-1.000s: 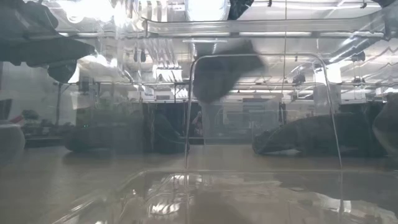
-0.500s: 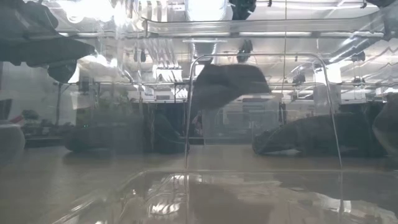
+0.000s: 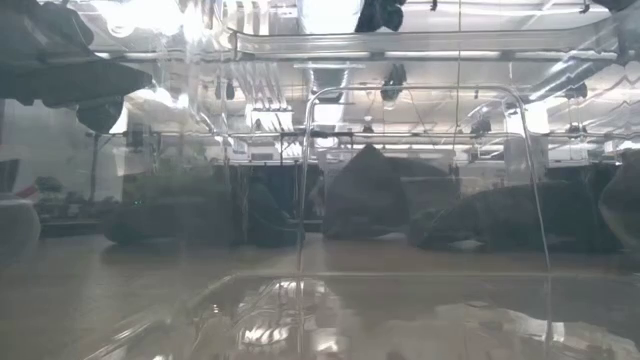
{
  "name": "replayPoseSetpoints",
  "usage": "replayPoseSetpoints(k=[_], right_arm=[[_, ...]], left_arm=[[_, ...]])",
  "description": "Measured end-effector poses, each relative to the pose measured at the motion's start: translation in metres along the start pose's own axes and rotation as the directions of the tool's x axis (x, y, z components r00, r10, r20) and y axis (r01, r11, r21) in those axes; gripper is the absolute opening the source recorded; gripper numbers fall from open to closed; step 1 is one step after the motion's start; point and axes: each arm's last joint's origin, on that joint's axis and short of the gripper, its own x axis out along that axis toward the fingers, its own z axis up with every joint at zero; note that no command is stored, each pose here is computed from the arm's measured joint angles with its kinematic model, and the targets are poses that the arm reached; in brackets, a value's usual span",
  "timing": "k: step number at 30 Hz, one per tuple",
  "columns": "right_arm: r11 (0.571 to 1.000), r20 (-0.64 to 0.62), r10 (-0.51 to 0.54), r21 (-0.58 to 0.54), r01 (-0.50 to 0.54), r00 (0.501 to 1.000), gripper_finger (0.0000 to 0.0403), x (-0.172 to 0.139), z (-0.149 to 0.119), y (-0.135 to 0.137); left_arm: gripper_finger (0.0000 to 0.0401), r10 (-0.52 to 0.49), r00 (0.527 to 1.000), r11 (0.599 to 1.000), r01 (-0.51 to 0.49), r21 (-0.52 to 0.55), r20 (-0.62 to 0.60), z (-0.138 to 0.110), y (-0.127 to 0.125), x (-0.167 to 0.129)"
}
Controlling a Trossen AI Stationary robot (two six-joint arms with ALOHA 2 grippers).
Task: Pick & Place hat
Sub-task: Put the top brown cap into the top transparent bin
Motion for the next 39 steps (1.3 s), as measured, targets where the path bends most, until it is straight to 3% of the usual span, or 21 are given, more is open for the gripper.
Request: replayPoseSetpoints(k=[5, 11, 19, 23, 27, 35, 39], right_arm=[[0.998, -0.127, -0.058, 0.008, 0.059, 0.990, 0.0158, 0.009, -0.009, 0.016], [0.997, -0.311, -0.009, 0.071, 0.032, 0.950, 0.0222, 0.034, -0.028, 0.031], [1.000, -0.403, 0.013, 0.010, -0.010, 0.915, 0.0223, 0.075, -0.051, 0.069], [0.997, -0.446, -0.033, 0.052, 0.063, 0.894, 0.0220, 0.096, -0.069, 0.071], [0.986, -0.512, -0.139, 0.011, 0.168, 0.848, 0.0219, 0.114, -0.090, 0.068], [0.926, -0.417, -0.356, -0.040, 0.375, 0.836, 0.0219, 0.121, -0.109, 0.060], [0.917, -0.379, -0.378, -0.031, 0.397, 0.844, 0.0219, 0.120, -0.116, 0.056]], left_arm=[[0.0000, 0.000, 1.000, 1.000, 0.000, 0.000, 0.000, 0.000, 0.000, 0.000], [0.0000, 0.000, 1.000, 1.000, 0.000, 0.000, 0.000, 0.000, 0.000, 0.000], [0.0000, 0.000, 1.000, 1.000, 0.000, 0.000, 0.000, 0.000, 0.000, 0.000], [0.0000, 0.000, 1.000, 1.000, 0.000, 0.000, 0.000, 0.000, 0.000, 0.000], [0.0000, 0.000, 1.000, 1.000, 0.000, 0.000, 0.000, 0.000, 0.000, 0.000], [0.0000, 0.001, 1.000, 1.000, -0.001, 0.002, -0.003, 0.000, 0.000, 0.000], [0.0000, 0.001, 1.000, 1.000, -0.001, 0.001, -0.003, 0.000, 0.000, 0.000]])
